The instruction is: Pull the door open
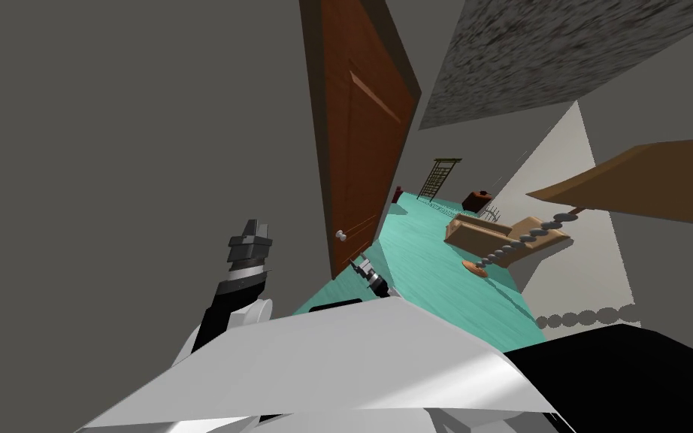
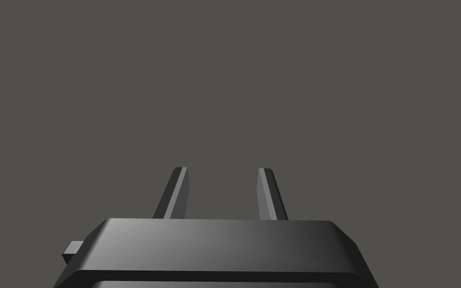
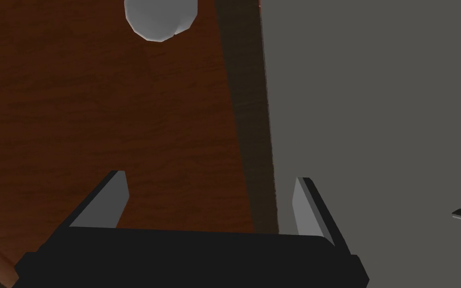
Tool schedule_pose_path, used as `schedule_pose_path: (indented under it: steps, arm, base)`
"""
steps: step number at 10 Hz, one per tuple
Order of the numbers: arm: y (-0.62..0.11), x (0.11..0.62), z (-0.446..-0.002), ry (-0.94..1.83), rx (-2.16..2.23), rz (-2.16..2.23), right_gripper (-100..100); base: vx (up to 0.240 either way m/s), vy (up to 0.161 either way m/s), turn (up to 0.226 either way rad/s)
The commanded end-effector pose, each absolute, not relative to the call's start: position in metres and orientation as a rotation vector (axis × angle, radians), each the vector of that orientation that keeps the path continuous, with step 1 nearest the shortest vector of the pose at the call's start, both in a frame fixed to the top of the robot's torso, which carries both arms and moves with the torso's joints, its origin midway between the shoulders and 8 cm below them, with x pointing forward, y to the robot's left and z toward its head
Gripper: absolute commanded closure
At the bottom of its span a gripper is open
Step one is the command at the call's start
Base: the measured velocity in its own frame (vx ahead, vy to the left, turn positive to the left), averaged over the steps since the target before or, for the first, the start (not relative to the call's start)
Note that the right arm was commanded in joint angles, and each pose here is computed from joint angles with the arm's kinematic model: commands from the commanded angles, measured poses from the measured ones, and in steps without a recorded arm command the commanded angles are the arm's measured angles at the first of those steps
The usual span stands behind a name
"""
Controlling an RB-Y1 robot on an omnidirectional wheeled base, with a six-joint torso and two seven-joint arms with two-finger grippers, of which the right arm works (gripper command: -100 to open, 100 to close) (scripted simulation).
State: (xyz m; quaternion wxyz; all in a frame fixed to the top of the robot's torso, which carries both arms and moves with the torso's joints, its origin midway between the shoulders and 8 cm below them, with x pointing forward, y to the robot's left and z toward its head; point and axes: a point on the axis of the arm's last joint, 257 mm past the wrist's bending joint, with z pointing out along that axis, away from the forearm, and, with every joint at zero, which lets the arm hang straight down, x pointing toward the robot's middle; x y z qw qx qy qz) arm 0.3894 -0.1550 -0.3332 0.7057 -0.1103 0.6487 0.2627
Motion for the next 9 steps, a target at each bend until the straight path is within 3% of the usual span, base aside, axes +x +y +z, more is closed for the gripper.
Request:
schedule_pose_path:
  steps: [1,9]
  arm:
    - [-0.155,0.388,-0.344,1.458,-0.288,0.559,-100]
    - [-0.153,0.373,-0.39,1.516,-0.462,0.475,-100]
  base:
    - [0.131,0.007,-0.033]
    - [0.13,-0.007,-0.031]
